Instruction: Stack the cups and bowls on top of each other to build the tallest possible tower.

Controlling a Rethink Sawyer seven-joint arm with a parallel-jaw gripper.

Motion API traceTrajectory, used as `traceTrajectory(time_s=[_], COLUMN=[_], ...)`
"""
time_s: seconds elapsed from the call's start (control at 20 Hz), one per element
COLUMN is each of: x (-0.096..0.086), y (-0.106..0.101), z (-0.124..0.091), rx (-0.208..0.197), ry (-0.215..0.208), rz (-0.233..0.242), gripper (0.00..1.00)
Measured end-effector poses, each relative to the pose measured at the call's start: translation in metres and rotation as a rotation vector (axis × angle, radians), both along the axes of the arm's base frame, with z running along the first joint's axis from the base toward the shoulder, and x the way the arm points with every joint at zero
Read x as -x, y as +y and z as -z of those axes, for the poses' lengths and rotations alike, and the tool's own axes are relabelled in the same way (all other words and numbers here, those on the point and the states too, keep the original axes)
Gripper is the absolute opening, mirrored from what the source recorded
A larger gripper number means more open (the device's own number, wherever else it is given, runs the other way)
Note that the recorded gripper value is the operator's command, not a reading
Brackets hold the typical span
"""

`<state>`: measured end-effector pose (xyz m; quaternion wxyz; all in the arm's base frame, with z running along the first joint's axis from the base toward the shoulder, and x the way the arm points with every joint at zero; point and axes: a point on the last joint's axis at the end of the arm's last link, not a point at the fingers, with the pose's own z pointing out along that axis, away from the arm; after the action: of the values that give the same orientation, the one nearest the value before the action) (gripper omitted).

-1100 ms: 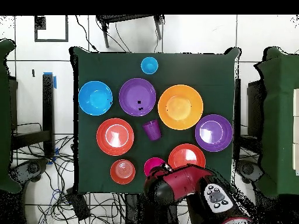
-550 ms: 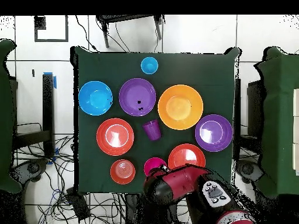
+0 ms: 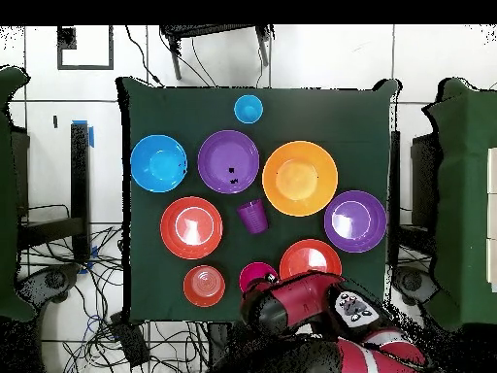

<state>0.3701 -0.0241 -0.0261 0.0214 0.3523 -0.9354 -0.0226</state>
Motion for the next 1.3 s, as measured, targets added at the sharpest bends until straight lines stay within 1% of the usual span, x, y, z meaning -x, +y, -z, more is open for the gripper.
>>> traceTrajectory(time_s=[0.3, 0.5, 0.85, 1.0, 1.1, 1.15, 1.3], x=[0.004, 0.011, 0.019, 0.019, 0.018, 0.015, 0.011], y=[-0.002, -0.011, -0.020, -0.022, -0.023, -0.025, -0.027], z=[0.009, 0.012, 0.014, 0.013, 0.011, 0.006, -0.001], rx=[-0.026, -0.033, -0.028, -0.024, -0.022, -0.014, -0.006], ry=[-0.022, -0.028, -0.032, -0.032, -0.037, -0.049, -0.063], rz=[0.004, 0.005, 0.011, 0.013, 0.013, 0.012, 0.011], gripper=[1.00, 1.00, 1.00, 1.00, 1.00, 1.00, 1.00])
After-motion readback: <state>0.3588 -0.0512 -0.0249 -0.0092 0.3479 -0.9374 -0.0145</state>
